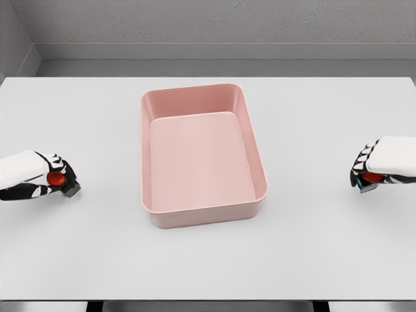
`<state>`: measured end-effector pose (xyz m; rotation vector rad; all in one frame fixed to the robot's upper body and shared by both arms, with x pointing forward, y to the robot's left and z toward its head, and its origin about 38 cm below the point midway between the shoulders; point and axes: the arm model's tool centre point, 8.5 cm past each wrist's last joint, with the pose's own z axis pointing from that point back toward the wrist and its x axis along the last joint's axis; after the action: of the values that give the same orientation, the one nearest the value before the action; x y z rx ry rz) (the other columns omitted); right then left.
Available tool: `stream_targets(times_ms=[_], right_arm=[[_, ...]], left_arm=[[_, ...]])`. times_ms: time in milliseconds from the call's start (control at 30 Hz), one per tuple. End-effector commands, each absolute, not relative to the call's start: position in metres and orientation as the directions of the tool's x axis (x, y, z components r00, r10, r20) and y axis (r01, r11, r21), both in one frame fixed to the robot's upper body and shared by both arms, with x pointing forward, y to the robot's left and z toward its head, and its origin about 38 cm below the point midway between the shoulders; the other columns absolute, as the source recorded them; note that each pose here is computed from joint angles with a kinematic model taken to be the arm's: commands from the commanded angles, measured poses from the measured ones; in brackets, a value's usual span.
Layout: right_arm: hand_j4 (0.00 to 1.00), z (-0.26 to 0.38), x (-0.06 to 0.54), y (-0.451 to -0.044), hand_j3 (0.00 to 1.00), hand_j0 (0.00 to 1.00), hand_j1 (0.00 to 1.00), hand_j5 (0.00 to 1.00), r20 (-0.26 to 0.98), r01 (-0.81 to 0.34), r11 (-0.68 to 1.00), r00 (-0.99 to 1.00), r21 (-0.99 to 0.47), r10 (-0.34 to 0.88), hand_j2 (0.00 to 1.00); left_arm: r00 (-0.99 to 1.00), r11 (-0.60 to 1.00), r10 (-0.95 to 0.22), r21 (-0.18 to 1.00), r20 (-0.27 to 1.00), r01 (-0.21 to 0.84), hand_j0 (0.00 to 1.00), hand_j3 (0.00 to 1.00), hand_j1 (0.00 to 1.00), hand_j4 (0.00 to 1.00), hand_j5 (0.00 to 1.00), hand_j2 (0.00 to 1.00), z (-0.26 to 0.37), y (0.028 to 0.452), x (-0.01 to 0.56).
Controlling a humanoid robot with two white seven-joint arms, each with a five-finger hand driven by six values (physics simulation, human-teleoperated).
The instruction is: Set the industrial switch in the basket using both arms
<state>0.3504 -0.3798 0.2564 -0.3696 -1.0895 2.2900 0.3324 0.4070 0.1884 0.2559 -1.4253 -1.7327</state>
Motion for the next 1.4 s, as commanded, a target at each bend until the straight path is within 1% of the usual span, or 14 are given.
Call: stream_targets(times_ms=[0, 300, 400, 667, 900, 1367], right_arm=[[0.56, 0.258, 0.350, -0.377, 0.56, 0.56, 0.56, 0.56, -0.003, -0.371, -0.502, -0.802, -0.781, 0.598, 0.56], [0.56, 0.267, 0.353, -0.372, 0.56, 0.56, 0.56, 0.56, -0.022, -0.342, -0.504, -0.810, -0.793, 0.585, 0.56], [0.56, 0.271, 0.355, -0.369, 0.56, 0.56, 0.56, 0.56, -0.030, -0.329, -0.502, -0.814, -0.800, 0.580, 0.56], [0.56, 0.281, 0.358, -0.362, 0.56, 0.56, 0.56, 0.56, -0.052, -0.291, -0.501, -0.825, -0.815, 0.563, 0.56], [0.56, 0.291, 0.361, -0.351, 0.56, 0.56, 0.56, 0.56, -0.068, -0.251, -0.494, -0.839, -0.832, 0.541, 0.56], [0.56, 0.304, 0.371, -0.331, 0.56, 0.56, 0.56, 0.56, -0.091, -0.191, -0.478, -0.858, -0.857, 0.506, 0.56]], left_arm=[[-0.613, 0.023, -0.708, 0.880, 0.350, 0.475, 0.47, 0.47, 0.47, 0.47, 0.47, 0.47, 0.191, 0.407, 0.333], [-0.629, 0.024, -0.699, 0.891, 0.339, 0.453, 0.47, 0.47, 0.47, 0.47, 0.47, 0.47, 0.199, 0.403, 0.334], [-0.646, 0.029, -0.690, 0.904, 0.327, 0.426, 0.47, 0.47, 0.47, 0.47, 0.47, 0.47, 0.208, 0.398, 0.338], [-0.661, 0.030, -0.684, 0.918, 0.308, 0.397, 0.47, 0.47, 0.47, 0.47, 0.47, 0.47, 0.219, 0.396, 0.344], [-0.702, 0.034, -0.646, 0.930, 0.300, 0.367, 0.47, 0.47, 0.47, 0.47, 0.47, 0.47, 0.228, 0.379, 0.344], [-0.747, 0.032, -0.609, 0.949, 0.268, 0.314, 0.47, 0.47, 0.47, 0.47, 0.47, 0.47, 0.247, 0.363, 0.347]])
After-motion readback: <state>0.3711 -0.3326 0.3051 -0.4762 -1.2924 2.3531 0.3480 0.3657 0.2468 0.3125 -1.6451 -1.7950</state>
